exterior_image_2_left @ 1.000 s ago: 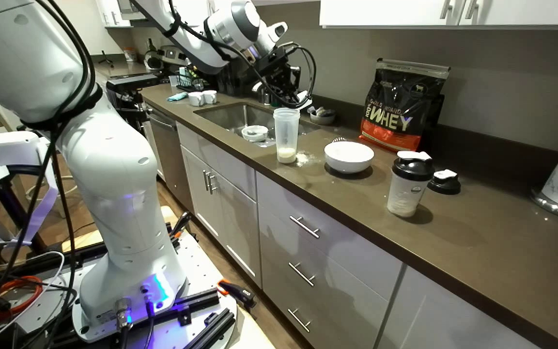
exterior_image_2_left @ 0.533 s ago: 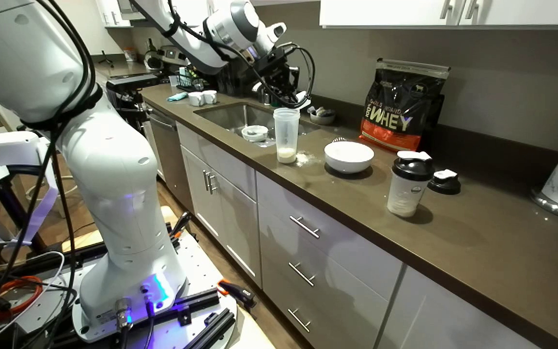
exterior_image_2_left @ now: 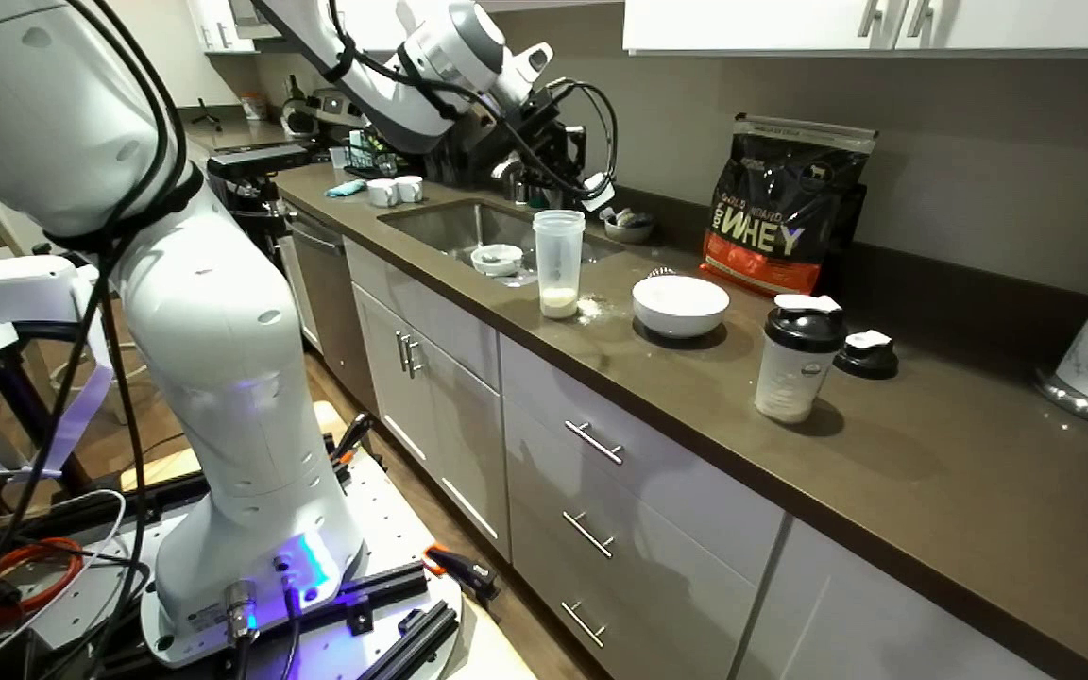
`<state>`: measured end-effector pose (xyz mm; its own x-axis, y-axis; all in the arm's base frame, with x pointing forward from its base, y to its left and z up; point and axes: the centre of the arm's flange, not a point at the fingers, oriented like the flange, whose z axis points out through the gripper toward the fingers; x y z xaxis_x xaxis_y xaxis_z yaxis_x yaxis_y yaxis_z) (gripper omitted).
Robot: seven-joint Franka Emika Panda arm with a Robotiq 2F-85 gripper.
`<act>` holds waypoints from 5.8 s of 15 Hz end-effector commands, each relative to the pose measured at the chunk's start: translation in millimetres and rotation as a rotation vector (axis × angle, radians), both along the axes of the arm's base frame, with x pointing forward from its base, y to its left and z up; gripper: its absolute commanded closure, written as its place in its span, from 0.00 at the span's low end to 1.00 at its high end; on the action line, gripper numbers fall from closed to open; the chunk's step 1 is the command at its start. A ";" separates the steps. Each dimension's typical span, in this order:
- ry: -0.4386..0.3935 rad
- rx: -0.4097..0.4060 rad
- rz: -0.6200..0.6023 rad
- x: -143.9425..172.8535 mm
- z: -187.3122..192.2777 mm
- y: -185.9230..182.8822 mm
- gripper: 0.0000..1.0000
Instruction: Take a scoop of whey from the bowl and put it in the shaker bottle
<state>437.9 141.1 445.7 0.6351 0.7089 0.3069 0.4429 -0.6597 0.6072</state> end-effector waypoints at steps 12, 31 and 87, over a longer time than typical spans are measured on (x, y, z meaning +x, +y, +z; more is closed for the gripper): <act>0.039 0.056 -0.050 0.4 -2.5 4.9 0.99; 0.134 0.069 -0.368 87.2 -44.4 -62.9 0.99; 0.576 0.156 -0.234 138.4 -68.5 -127.4 0.00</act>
